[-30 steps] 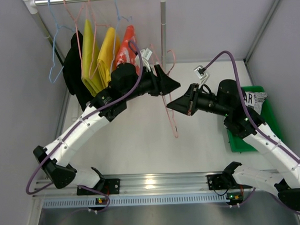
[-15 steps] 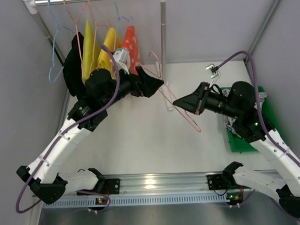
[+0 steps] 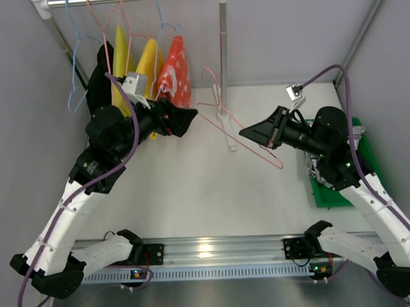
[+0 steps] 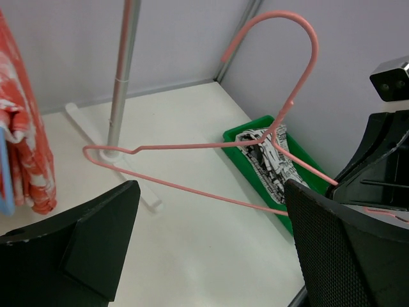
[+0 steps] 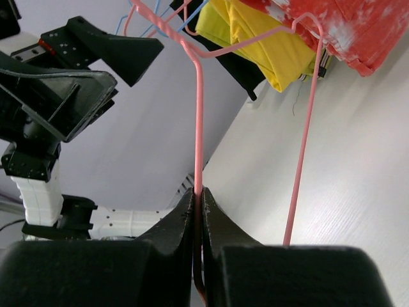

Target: Remove the trousers from the hanger

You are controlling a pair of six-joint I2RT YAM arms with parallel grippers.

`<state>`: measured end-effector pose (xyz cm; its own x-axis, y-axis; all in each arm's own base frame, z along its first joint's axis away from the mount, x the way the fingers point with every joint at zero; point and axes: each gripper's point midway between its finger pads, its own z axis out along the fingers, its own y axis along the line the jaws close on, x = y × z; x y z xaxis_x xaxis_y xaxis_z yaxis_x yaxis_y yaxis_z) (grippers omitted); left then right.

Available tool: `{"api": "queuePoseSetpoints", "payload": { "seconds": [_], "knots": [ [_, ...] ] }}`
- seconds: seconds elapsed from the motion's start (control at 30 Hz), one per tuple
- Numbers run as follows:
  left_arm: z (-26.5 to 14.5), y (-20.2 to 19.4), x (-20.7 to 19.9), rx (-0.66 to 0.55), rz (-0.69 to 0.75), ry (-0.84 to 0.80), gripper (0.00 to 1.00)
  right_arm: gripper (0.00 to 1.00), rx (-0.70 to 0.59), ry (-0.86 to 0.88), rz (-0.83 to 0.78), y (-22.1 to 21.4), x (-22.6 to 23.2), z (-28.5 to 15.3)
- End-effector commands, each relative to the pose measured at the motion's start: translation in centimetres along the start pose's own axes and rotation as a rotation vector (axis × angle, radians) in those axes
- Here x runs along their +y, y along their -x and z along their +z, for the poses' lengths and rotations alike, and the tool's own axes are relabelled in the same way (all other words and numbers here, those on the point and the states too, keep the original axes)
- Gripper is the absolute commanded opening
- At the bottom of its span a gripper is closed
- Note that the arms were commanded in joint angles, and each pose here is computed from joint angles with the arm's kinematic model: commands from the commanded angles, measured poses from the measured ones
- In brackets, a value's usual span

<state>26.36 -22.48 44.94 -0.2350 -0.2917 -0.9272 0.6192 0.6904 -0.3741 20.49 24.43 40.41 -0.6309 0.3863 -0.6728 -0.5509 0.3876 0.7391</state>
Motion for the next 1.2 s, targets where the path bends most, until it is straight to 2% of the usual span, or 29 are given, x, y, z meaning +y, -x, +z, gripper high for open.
{"api": "queuePoseSetpoints", "payload": {
  "seconds": [0.0, 0.2, 0.57, 0.7, 0.8, 1.0, 1.17],
  "knots": [
    [-1.1, 1.3, 0.9, -0.050, 0.033, 0.041, 0.99, 0.00, -0.103, 0.058, 0.000, 3.5, 2.5, -0.3],
    [-2.0, 2.9, 3.1, -0.100, 0.063, 0.132, 0.99, 0.00, -0.190, 0.029, -0.002, 5.9, 2.3, -1.1],
    [-5.9, 7.7, 6.5, -0.234, 0.131, 0.354, 0.99, 0.00, -0.416, -0.033, -0.136, 14.5, 5.0, -0.5],
    [-8.0, 9.5, 6.9, -0.297, 0.157, 0.411, 0.99, 0.00, -0.444, -0.006, -0.159, 16.7, 6.4, 0.5],
    [-9.0, 10.0, 7.4, -0.324, 0.158, 0.442, 0.99, 0.00, -0.420, 0.014, -0.096, 17.3, 6.5, 2.2],
    [-9.9, 9.8, 8.2, -0.345, 0.141, 0.482, 0.99, 0.00, -0.401, 0.015, -0.022, 17.7, 5.5, 5.2],
    [-9.8, 9.9, 8.6, -0.359, 0.105, 0.504, 0.99, 0.00, -0.428, -0.001, -0.026, 18.8, 5.2, 8.3]
  ]
}}
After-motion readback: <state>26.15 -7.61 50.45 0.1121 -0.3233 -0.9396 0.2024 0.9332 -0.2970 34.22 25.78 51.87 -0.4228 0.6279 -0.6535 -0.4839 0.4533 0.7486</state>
